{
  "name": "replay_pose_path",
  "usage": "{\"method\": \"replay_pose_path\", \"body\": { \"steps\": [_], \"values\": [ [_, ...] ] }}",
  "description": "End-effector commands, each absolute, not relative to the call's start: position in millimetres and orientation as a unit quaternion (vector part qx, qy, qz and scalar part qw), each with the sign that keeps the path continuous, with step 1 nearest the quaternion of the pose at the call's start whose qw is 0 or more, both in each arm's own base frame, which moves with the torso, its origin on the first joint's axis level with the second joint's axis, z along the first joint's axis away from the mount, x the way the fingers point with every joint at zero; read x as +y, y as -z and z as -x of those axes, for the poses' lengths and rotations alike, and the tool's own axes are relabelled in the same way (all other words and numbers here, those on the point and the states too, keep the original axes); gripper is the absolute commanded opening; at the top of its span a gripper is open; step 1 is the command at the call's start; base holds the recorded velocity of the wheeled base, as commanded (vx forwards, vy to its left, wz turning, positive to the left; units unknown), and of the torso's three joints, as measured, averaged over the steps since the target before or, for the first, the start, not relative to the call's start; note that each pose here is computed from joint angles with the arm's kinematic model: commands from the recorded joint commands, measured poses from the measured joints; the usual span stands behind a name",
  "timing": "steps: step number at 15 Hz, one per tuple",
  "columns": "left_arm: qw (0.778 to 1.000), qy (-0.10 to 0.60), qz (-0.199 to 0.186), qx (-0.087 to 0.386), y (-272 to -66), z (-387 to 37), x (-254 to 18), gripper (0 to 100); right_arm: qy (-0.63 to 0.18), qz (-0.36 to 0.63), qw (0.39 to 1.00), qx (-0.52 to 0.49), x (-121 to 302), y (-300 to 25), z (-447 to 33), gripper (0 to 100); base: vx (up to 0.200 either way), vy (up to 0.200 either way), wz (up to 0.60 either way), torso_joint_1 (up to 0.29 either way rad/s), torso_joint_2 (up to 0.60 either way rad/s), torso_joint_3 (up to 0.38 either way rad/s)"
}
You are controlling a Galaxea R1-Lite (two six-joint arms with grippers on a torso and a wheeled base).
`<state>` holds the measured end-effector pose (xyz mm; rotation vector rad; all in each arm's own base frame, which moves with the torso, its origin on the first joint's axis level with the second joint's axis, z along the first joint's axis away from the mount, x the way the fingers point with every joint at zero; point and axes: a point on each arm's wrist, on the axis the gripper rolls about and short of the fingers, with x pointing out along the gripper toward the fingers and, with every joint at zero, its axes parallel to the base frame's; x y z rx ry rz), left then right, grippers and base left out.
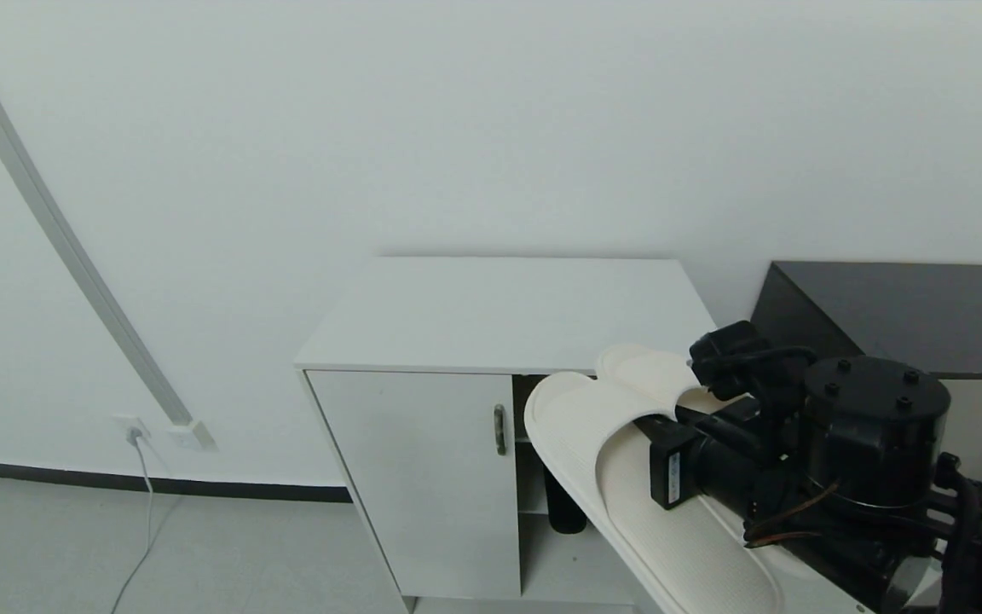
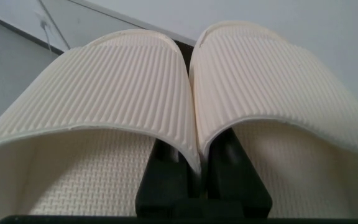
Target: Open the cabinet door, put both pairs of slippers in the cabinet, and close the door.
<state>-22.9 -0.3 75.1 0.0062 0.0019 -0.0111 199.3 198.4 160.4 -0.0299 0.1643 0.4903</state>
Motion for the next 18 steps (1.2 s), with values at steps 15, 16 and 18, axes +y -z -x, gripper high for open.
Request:
{"method": "replay_pose_path", "body": {
  "steps": [15,16,18],
  "values": [
    [1.0,0.005,-0.002,0.002,-75.2,22.8,-0.3,0,-0.26,0.032,0.961,0.087,200.1,-151.7,-185.7,0,0.0,0.0,0.0,-0.111,0.27,0.155],
    [1.0,0.005,-0.002,0.002,-75.2,22.8,-0.3,0,-0.26,0.033,0.961,0.088,200.1,-150.9,-185.7,0,0.0,0.0,0.0,-0.212,0.53,0.315],
    [1.0,0.005,-0.002,0.002,-75.2,22.8,-0.3,0,-0.26,0.033,0.961,0.088,200.1,-150.9,-185.7,0,0.0,0.0,0.0,-0.205,0.53,0.317]
  ]
}}
